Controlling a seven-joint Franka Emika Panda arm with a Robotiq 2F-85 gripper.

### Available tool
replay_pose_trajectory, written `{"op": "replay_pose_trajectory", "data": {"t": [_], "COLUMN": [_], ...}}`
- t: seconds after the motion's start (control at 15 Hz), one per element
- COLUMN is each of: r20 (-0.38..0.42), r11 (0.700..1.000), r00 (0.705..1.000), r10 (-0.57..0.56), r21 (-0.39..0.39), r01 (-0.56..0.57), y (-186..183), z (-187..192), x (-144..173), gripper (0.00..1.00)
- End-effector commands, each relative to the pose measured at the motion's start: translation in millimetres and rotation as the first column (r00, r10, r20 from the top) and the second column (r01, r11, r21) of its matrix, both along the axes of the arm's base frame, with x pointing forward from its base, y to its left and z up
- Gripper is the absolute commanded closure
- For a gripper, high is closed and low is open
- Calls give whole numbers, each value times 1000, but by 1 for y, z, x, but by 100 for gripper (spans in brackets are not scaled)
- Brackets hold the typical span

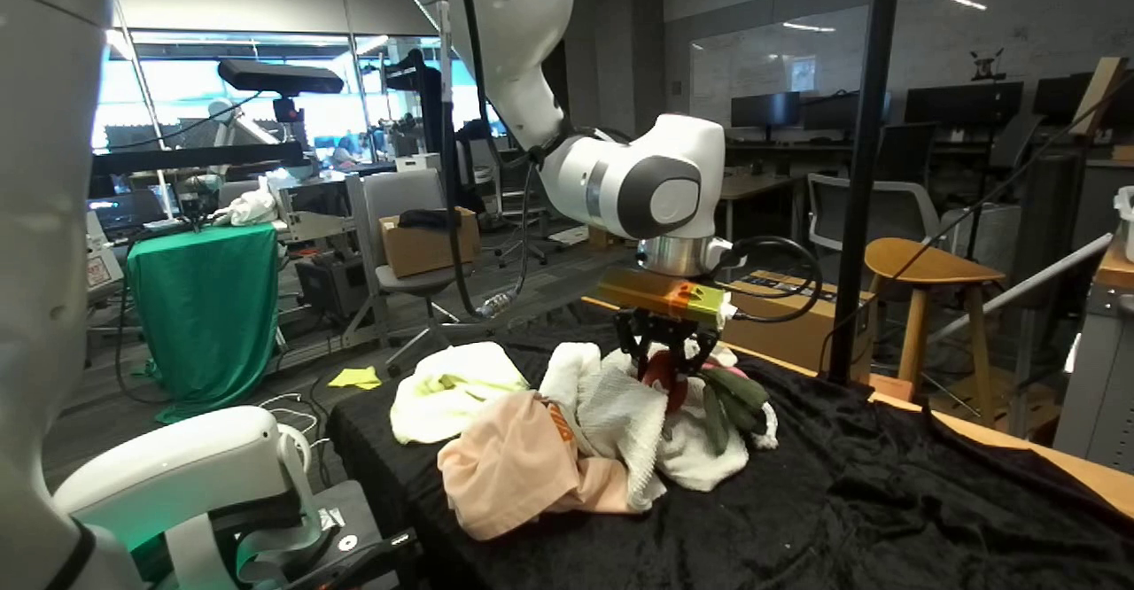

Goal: Pile the things on the table on the rope

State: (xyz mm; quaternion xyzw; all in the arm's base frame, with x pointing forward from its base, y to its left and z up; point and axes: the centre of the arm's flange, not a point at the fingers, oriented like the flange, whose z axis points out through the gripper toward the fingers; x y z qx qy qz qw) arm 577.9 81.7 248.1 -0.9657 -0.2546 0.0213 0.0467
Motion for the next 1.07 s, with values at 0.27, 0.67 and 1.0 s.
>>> {"op": "replay_pose_trajectory", "data": {"t": [0.27, 0.67, 1.0], "r20": [44, 98, 144], "r11": [1000, 999, 997], "r00": [999, 995, 988], "r10": [-1, 14, 59], "r21": [-14, -34, -67], "r01": [1, -10, -50], "y": [1, 9, 36], "z": [29, 57, 78], "x": [9, 11, 6], "gripper": [0, 0, 0]}}
